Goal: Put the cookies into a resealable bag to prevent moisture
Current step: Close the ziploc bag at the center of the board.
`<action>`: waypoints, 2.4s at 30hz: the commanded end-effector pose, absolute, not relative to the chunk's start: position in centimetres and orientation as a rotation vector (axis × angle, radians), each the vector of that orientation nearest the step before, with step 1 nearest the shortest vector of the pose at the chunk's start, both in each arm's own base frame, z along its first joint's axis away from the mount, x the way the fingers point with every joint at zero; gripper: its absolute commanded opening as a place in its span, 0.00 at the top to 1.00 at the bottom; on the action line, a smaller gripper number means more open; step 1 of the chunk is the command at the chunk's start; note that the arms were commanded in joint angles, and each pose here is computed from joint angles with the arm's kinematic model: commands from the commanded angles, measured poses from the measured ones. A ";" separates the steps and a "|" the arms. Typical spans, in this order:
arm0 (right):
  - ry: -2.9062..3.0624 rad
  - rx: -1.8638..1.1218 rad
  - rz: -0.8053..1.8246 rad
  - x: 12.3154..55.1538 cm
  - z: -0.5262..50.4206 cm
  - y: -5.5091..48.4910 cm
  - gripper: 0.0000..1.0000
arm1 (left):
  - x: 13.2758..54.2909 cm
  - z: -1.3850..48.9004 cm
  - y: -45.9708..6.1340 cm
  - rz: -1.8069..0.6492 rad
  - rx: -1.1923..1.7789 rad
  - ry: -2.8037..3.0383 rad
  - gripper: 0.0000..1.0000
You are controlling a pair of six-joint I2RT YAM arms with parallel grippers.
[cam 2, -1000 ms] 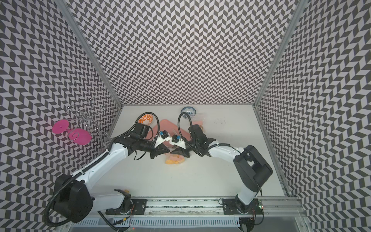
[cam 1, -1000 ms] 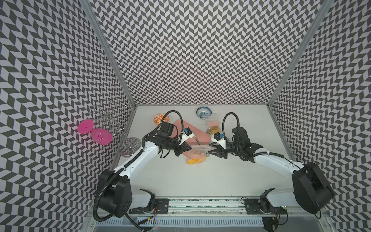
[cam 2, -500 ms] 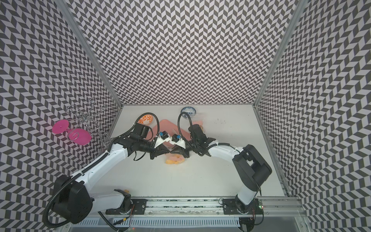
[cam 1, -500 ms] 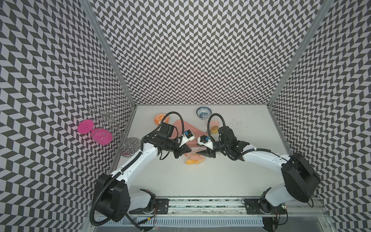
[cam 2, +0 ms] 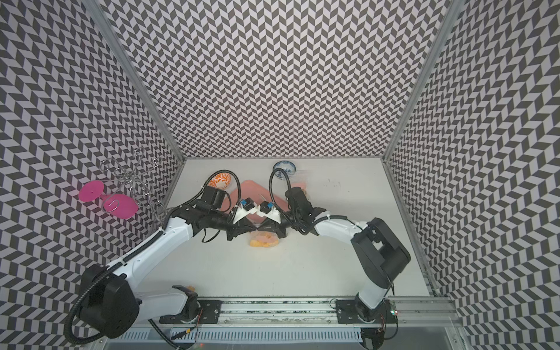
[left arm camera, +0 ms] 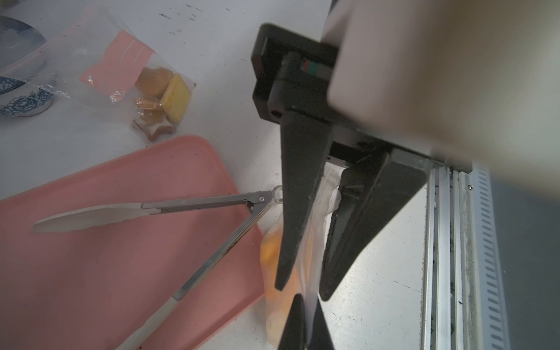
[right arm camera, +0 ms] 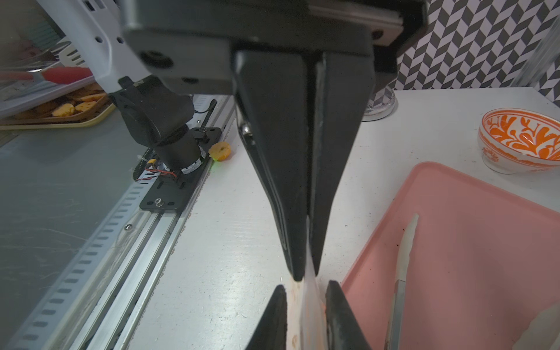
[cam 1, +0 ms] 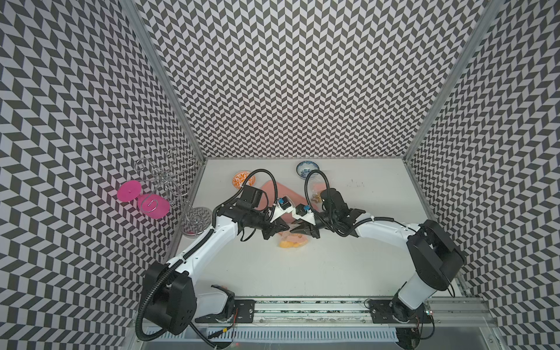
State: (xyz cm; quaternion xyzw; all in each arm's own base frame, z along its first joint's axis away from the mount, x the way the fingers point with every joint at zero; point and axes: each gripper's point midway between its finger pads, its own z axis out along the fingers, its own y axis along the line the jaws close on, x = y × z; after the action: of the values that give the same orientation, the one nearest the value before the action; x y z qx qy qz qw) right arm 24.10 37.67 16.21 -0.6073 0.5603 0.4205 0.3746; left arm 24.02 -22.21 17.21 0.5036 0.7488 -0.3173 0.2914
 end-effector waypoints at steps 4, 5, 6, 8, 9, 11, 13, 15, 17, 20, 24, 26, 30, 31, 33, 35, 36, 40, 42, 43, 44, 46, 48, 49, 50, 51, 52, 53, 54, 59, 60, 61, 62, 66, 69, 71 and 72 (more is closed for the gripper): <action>1.367 -1.546 1.121 24.3 17.8 38.4 0.87 | 23.1 17.4 -22.2 -0.849 1.379 1.954 1.00; 1.367 -1.537 1.126 24.4 17.9 38.3 0.88 | 23.1 17.3 -22.2 -0.845 1.379 1.957 1.00; 1.364 -1.526 1.137 24.5 18.2 38.2 0.89 | 23.1 17.3 -22.2 -0.842 1.380 1.957 1.00; 1.369 -1.502 1.160 24.7 18.6 37.9 0.95 | 23.0 17.4 -22.2 -0.843 1.380 1.951 1.00; 1.371 -1.496 1.162 24.8 18.6 37.8 0.97 | 23.1 17.4 -22.2 -0.841 1.380 1.951 1.00; 1.381 -1.500 1.163 24.7 18.4 37.7 0.99 | 23.1 17.1 -22.1 -0.837 1.383 1.961 1.00; 1.393 -1.511 1.149 24.7 18.1 37.5 1.00 | 23.1 17.3 -22.2 -0.844 1.385 1.956 1.00; 1.417 -1.523 1.129 24.7 17.4 37.3 1.00 | 23.1 17.4 -22.3 -0.848 1.387 1.951 1.00; 1.425 -1.518 1.125 24.8 17.3 37.2 1.00 | 23.1 17.3 -22.3 -0.850 1.390 1.954 1.00; 1.373 -1.483 1.175 24.4 18.7 37.4 0.91 | 22.9 17.0 -22.4 -0.860 1.394 1.957 1.00; 1.346 -1.484 1.214 24.2 19.1 37.5 0.81 | 23.0 17.0 -22.3 -0.851 1.394 1.958 1.00; 1.359 -1.493 1.219 24.2 18.6 37.5 0.80 | 23.1 17.1 -22.3 -0.847 1.394 1.954 1.00; 1.375 -1.499 1.246 24.1 18.0 37.6 0.84 | 23.0 17.2 -22.4 -0.857 1.395 1.948 1.00; 1.382 -1.497 1.246 24.2 17.8 37.6 0.86 | 23.0 17.2 -22.4 -0.858 1.395 1.949 1.00; 1.391 -1.496 1.243 24.4 17.6 37.6 0.91 | 23.0 17.2 -22.4 -0.856 1.396 1.947 1.00; 1.395 -1.493 1.242 24.4 17.6 37.5 0.97 | 22.9 17.2 -22.4 -0.856 1.396 1.947 1.00; 1.400 -1.491 1.236 24.5 17.6 37.4 0.99 | 22.9 17.2 -22.3 -0.853 1.393 1.949 1.00; 1.452 -1.473 1.121 25.5 16.9 36.7 1.00 | 23.0 17.4 -22.4 -0.855 1.391 1.942 1.00; 1.480 -1.447 1.053 26.3 16.6 36.1 1.00 | 23.0 17.4 -22.4 -0.855 1.390 1.943 1.00; 1.484 -1.440 1.034 26.4 16.6 35.7 1.00 | 23.0 17.4 -22.4 -0.859 1.391 1.941 1.00; 1.489 -1.438 1.018 26.6 16.4 35.4 0.97 | 22.9 17.4 -22.4 -0.867 1.390 1.941 1.00; 1.497 -1.441 1.000 26.6 16.2 35.0 0.90 | 23.0 17.7 -22.5 -0.870 1.387 1.933 1.00; 1.508 -1.440 1.000 26.7 16.1 34.8 0.88 | 23.0 17.7 -22.5 -0.870 1.386 1.934 1.00; 1.512 -1.438 0.998 26.8 16.1 34.7 0.88 | 23.0 17.7 -22.5 -0.870 1.387 1.934 1.00; 1.515 -1.434 0.998 26.8 16.1 34.5 0.88 | 23.0 17.6 -22.5 -0.871 1.386 1.935 1.00; 1.515 -1.432 0.997 26.9 16.2 34.5 0.88 | 22.9 17.7 -22.5 -0.871 1.385 1.936 1.00; 1.519 -1.429 0.995 27.0 16.2 34.3 0.93 | 23.0 17.6 -22.5 -0.872 1.383 1.939 1.00; 1.524 -1.430 0.995 27.1 16.3 34.2 1.00 | 23.0 17.6 -22.4 -0.871 1.381 1.939 1.00; 1.532 -1.437 0.989 27.1 16.1 34.1 1.00 | 23.0 17.7 -22.4 -0.869 1.381 1.938 1.00; 1.558 -1.436 0.951 27.5 15.5 33.5 0.90 | 23.0 17.7 -22.4 -0.866 1.377 1.937 1.00; 1.561 -1.430 0.951 27.5 15.6 33.4 0.89 | 23.0 17.7 -22.4 -0.868 1.378 1.937 1.00; 1.563 -1.424 0.951 27.6 15.7 33.3 0.89 | 23.0 17.7 -22.4 -0.867 1.377 1.935 1.00; 1.573 -1.416 0.948 27.7 15.7 33.2 0.90 | 23.0 17.7 -22.4 -0.867 1.376 1.935 1.00; 1.605 -1.380 0.938 28.4 15.8 32.7 1.00 | 23.1 17.7 -22.4 -0.867 1.373 1.937 1.00; 1.618 -1.368 0.929 28.5 15.6 32.2 0.97 | 23.3 17.5 -22.3 -0.852 1.372 1.943 1.00; 1.622 -1.359 0.925 28.4 15.5 31.8 0.80 | 23.4 17.6 -22.3 -0.846 1.368 1.943 1.00; 1.630 -1.357 0.923 28.4 15.3 31.6 0.79 | 23.4 17.6 -22.2 -0.848 1.366 1.943 1.00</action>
State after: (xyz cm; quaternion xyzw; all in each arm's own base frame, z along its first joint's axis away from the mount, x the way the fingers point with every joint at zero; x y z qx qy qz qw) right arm 27.62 32.60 14.73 -0.5463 0.6398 0.3825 0.3820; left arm 23.69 -22.28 17.09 0.5124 0.7417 -0.3141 0.2976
